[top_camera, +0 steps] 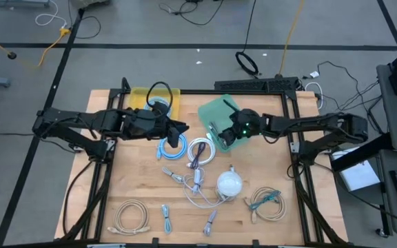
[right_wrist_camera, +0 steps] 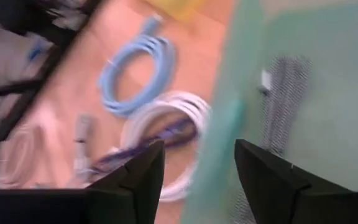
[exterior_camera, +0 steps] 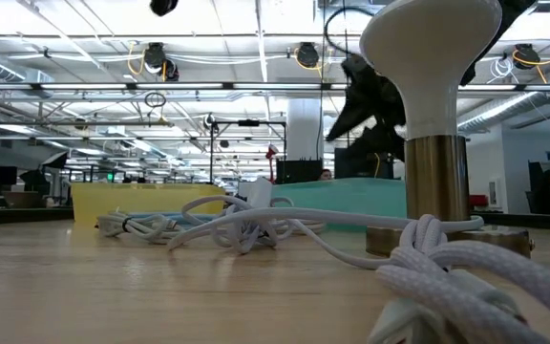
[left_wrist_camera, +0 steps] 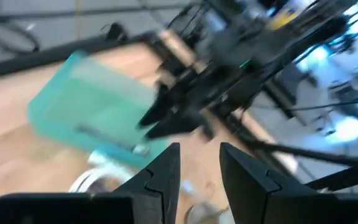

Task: Pick & Place USB Port
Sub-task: Put the blue HDMI cable into the yellow bin

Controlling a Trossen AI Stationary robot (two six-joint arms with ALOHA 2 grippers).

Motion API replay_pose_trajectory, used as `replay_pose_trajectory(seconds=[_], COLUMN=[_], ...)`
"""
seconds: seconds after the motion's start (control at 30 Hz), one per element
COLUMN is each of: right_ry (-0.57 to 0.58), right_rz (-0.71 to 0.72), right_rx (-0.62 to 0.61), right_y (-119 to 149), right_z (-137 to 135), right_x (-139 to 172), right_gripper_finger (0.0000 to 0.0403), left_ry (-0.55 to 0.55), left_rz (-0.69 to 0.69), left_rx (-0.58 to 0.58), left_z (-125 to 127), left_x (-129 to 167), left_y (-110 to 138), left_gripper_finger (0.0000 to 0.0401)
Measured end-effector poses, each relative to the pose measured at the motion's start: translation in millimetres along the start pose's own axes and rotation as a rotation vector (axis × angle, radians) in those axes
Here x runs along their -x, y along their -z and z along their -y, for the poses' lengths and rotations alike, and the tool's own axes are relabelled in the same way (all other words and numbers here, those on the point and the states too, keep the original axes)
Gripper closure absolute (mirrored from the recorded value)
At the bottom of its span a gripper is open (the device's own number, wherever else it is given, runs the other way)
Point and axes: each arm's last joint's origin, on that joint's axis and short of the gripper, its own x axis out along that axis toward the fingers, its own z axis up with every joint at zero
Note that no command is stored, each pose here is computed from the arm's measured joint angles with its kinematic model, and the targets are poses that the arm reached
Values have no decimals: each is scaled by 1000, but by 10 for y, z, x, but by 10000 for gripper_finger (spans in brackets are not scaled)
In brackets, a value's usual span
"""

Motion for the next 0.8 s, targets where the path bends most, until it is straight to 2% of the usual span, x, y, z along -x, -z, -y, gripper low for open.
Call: replay_pose_trajectory(seconds=[0.17,0.23,0.33,0.47,0.6,0.8], right_ry=[-157,-234,-358,-443,-513,-654], right_rz=[124,167,216,289,393,580], right_rx=[81,136,213,249,278,306], right_y=[-150,-199,-248,-277,-305,-378], right_z=[-188,-265,-369,-447,-510,-618], right_x=[290,438,675,975,1248,1555], right_gripper_finger=[240,255,276,297,308,306], left_ry=[-225,-280,-248,-271,-272,-264], left_rz=[-163,-257,-435,-616,-691,-759], left_rx=[40,25,-3,-77,-157,-109], left_z=[-214,-278,-320,-383,-377,-409], left_x=[-40,-97,-254,-476,-604,-806], left_y=[179,269,471,852,1115,1232], left_gripper_finger=[287,295,315,337,345,342])
